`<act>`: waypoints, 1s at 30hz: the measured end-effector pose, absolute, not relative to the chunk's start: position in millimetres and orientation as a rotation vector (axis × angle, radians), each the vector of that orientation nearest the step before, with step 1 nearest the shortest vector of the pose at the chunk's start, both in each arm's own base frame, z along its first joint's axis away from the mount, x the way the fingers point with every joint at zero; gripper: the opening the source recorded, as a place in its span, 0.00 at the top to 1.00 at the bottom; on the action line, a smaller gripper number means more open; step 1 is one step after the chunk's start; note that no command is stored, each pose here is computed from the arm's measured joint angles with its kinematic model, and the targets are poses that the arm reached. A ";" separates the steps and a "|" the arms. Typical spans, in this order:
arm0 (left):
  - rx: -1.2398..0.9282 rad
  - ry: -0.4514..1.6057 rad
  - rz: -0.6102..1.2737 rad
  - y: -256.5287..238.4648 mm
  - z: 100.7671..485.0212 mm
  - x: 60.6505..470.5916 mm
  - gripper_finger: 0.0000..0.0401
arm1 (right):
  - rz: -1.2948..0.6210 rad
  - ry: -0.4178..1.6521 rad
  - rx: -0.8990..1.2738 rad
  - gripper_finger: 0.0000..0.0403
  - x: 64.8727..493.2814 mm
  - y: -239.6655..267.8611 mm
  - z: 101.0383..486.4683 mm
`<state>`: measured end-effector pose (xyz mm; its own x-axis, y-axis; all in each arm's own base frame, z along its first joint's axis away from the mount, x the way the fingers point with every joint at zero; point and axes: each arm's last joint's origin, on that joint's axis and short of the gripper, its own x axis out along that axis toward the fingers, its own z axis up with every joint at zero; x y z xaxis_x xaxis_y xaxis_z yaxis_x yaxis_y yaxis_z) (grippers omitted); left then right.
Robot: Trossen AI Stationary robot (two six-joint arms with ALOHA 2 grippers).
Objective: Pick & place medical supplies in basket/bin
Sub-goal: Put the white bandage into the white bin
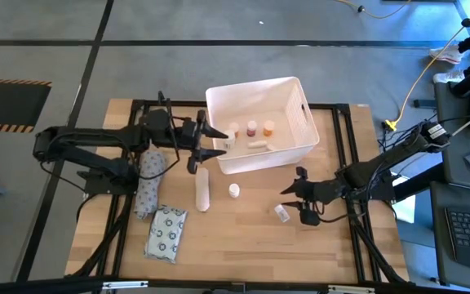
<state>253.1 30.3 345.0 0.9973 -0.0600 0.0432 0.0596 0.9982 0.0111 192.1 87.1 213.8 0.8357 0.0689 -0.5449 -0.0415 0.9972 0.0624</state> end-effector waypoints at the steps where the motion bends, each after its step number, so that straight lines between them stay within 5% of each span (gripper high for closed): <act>1: 0.009 -0.041 -0.060 30.4 344.3 253.9 0.46 | 0.063 0.567 0.044 0.58 192.5 87.3 214.1; 11: -0.070 -0.005 -0.114 27.6 340.7 254.9 0.41 | 0.094 0.561 -0.060 0.58 192.6 87.3 214.0; 22: -0.007 -0.003 -0.221 3.5 340.3 256.2 0.14 | 0.075 0.586 -0.014 0.58 191.4 86.7 211.9; 30: -0.080 0.171 -0.261 -8.2 324.6 254.0 0.12 | 0.075 0.597 -0.026 0.58 190.8 86.4 211.0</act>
